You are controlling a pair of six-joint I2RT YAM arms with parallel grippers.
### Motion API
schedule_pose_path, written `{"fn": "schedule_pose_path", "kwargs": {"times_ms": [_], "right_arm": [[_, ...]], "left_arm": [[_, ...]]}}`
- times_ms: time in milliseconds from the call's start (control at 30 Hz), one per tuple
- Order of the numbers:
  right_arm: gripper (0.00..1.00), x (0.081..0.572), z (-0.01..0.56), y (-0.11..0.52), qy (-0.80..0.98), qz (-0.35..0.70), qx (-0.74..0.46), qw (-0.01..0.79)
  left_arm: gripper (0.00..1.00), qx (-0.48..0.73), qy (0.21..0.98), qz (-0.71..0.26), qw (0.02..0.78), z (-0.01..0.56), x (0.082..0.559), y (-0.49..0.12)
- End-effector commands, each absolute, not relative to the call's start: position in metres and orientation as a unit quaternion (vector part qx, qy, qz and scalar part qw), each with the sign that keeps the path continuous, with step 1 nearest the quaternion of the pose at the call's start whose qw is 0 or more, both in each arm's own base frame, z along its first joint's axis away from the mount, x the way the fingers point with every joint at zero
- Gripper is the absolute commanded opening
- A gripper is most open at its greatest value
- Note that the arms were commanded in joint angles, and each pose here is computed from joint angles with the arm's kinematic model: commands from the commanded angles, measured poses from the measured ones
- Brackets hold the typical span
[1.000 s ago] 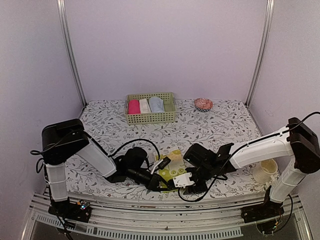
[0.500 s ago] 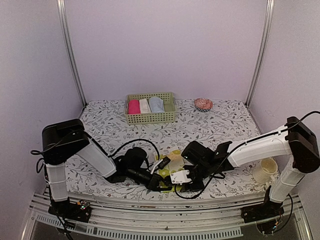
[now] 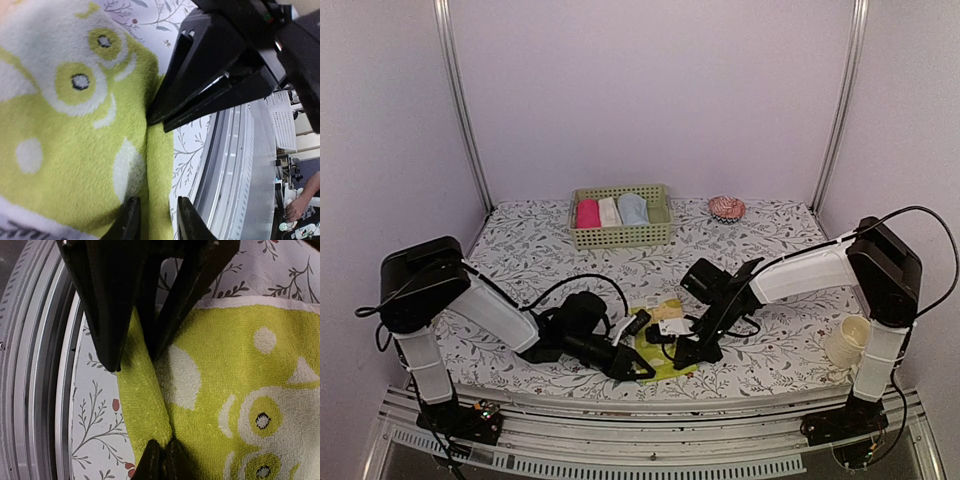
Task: Roll the towels
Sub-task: Roll the towel at the center of the board.
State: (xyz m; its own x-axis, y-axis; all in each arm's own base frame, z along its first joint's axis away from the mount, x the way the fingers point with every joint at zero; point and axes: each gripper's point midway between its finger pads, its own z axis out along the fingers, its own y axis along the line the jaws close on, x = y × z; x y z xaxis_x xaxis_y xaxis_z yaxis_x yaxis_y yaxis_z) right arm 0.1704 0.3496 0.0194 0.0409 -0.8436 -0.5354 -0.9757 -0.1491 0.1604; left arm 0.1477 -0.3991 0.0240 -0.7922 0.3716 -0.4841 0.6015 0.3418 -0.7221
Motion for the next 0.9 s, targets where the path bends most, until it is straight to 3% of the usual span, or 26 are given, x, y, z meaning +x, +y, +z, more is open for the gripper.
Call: {"fn": "schedule_pose_path", "kwargs": {"times_ms": [0, 167, 367, 667, 867], "right_arm": [[0.06, 0.146, -0.003, 0.334, 0.649, 0.291, -0.702, 0.034], [0.04, 0.142, -0.015, 0.328, 0.663, 0.303, -0.685, -0.009], [0.03, 0.140, -0.030, 0.319, 0.686, 0.338, -0.639, -0.079], [0.04, 0.145, -0.034, 0.322, 0.695, 0.360, -0.613, -0.109], [0.04, 0.144, -0.037, 0.321, 0.697, 0.360, -0.610, -0.116]], "left_arm": [[0.30, 0.285, 0.846, -0.423, 0.154, 0.020, 0.159, -0.368], [0.31, 0.333, 0.836, -0.350, 0.261, 0.046, 0.158, -0.349], [0.32, 0.489, 0.741, -0.196, 0.417, 0.078, 0.130, -0.363], [0.40, 0.611, 0.684, -0.075, 0.392, 0.042, 0.133, -0.391], [0.38, 0.628, 0.685, -0.076, 0.361, 0.017, 0.143, -0.402]]}}
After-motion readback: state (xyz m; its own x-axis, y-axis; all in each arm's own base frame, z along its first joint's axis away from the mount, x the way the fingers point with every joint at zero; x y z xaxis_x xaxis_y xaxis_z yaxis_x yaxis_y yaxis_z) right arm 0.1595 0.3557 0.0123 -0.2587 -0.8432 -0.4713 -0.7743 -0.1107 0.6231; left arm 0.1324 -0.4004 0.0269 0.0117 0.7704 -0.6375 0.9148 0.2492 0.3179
